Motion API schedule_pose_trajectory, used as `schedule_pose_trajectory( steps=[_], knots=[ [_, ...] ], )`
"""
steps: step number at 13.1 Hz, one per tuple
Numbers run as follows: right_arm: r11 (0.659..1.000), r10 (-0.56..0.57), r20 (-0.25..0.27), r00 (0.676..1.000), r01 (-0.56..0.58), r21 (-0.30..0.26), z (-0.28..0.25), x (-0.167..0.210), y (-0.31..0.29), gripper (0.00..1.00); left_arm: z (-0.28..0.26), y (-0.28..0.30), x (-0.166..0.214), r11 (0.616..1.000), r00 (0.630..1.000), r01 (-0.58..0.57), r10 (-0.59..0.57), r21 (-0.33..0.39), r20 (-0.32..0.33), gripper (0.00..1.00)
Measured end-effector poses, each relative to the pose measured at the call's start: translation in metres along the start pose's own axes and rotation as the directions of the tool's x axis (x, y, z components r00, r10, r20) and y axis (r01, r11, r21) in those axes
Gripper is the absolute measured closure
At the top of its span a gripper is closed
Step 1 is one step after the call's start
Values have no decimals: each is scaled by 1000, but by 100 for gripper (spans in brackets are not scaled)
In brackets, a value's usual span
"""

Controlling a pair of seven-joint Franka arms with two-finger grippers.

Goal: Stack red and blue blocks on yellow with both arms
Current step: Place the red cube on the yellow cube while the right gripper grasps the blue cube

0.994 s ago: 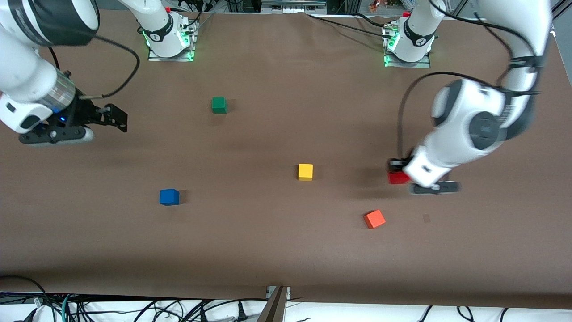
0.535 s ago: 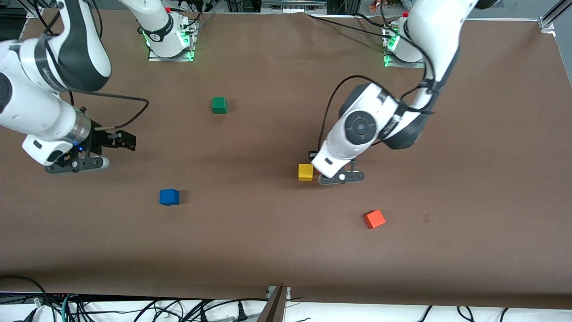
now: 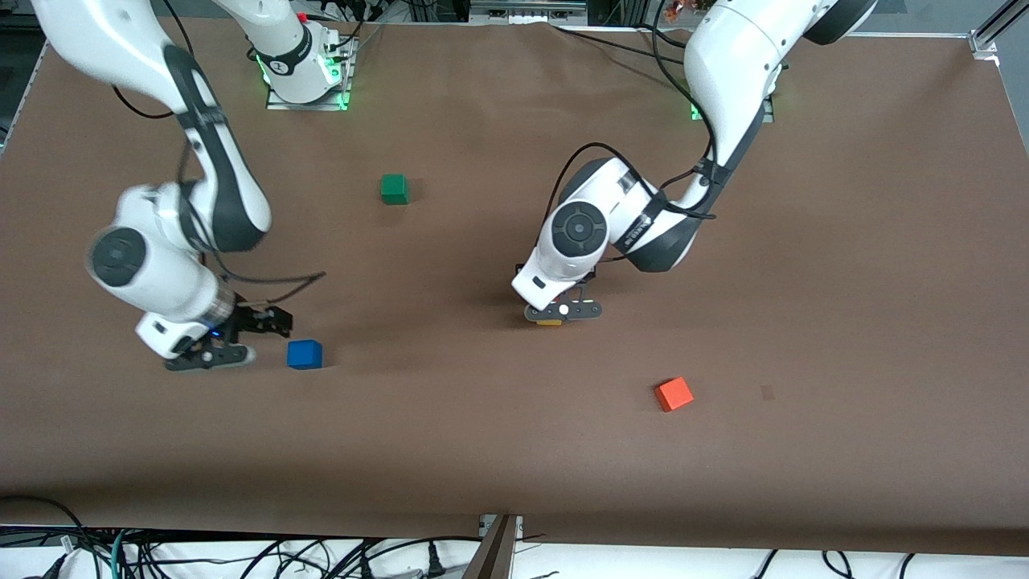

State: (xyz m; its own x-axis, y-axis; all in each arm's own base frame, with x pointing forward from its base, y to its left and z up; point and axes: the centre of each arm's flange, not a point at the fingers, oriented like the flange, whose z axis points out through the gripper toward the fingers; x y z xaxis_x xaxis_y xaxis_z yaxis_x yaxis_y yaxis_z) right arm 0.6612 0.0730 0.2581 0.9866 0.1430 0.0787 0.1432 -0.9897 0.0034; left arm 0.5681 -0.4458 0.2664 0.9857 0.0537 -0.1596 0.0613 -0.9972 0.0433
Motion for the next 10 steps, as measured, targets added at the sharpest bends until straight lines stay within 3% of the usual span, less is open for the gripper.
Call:
schedule_pose_trajectory(
  steps=[6,10],
  knots=[
    [997,52,-48,997,-49,58,47,4,-19,1,13,5,1,998,997,-61,62,25,-44,44],
    [997,49,-47,998,-47,59,55,3,-21,10,12,4,5,996,994,-79,82,38,-74,44]
  ],
)
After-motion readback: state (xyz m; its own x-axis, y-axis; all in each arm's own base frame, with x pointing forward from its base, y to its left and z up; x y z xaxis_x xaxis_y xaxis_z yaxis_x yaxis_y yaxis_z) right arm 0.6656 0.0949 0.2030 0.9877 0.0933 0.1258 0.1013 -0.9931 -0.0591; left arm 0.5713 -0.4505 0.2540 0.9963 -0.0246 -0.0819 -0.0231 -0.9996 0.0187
